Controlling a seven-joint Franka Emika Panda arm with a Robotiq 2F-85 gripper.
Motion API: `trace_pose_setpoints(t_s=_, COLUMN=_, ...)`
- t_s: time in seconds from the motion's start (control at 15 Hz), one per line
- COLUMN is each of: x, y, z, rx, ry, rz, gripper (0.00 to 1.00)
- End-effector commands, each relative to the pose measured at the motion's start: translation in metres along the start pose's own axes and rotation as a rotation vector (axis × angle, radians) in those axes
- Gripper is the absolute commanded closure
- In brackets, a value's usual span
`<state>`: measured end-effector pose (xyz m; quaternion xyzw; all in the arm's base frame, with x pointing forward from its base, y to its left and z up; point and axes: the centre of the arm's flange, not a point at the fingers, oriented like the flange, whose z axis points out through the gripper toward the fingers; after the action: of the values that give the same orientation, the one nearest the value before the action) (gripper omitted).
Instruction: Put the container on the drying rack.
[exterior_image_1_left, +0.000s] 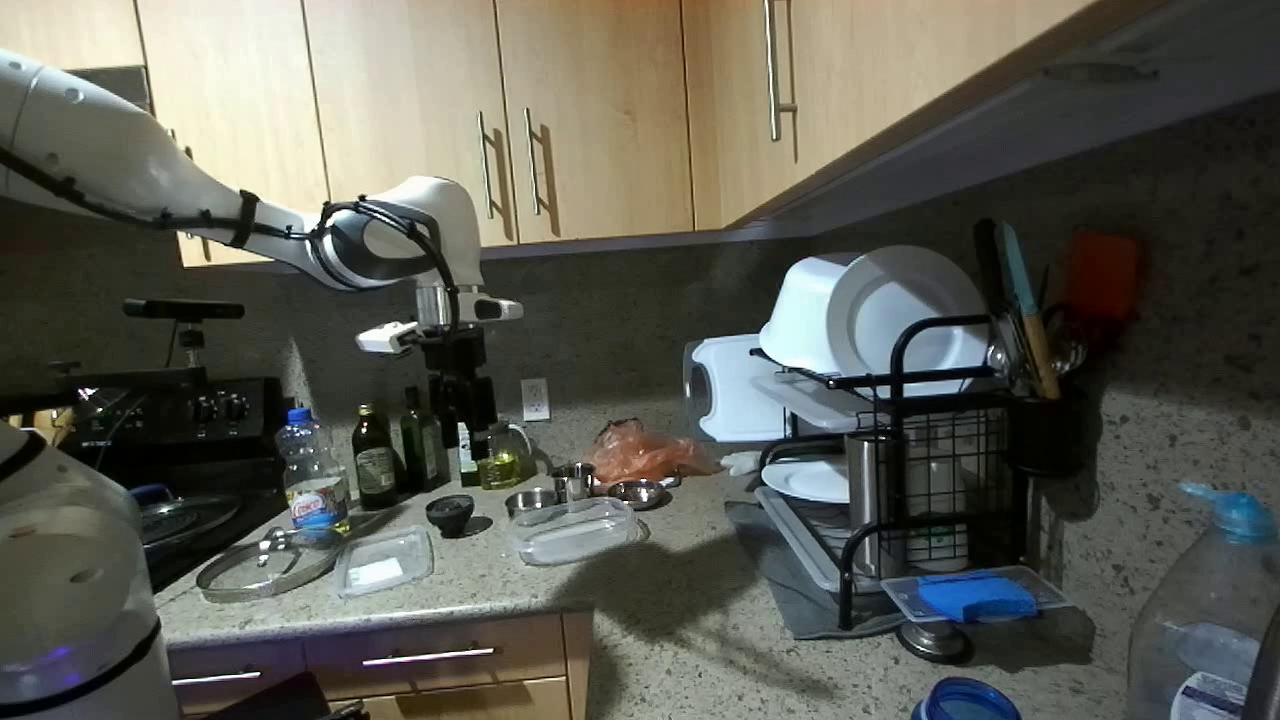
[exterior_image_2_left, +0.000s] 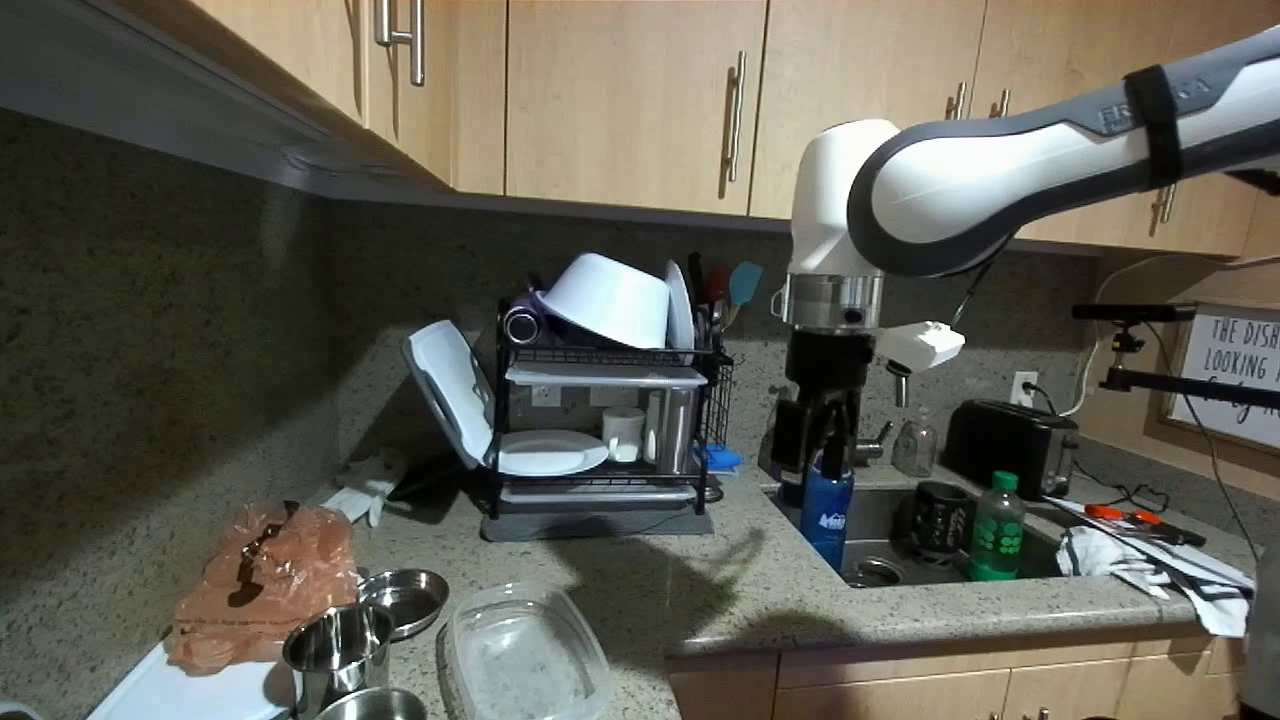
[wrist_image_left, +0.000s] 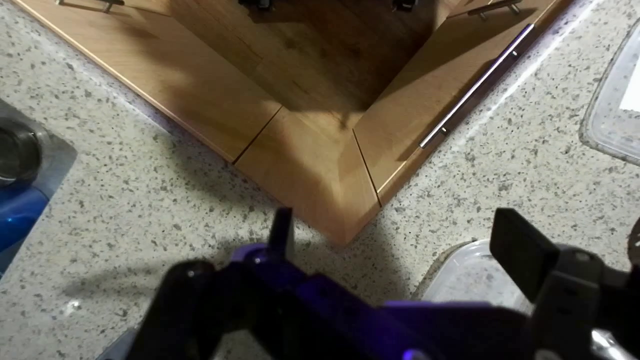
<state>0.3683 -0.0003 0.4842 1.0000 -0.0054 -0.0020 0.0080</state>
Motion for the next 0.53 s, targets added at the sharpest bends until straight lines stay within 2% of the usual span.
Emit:
trace_pose_setpoints(t_s=0.0, x=0.018, y=-0.008, z=0.034, rx=0.001, ry=-0.09, rz=0.026, gripper=0.0)
trace_pose_setpoints(t_s=0.27, x=0.041, y=-0.013, z=0.076, rx=-0.025, ry=-0.15, rz=0.073, gripper=0.0)
trace_pose_setpoints(t_s=0.47, x=0.061, y=-0.014, z=0.091, rx=-0.04, ry=-0.118, rz=0.125, gripper=0.0)
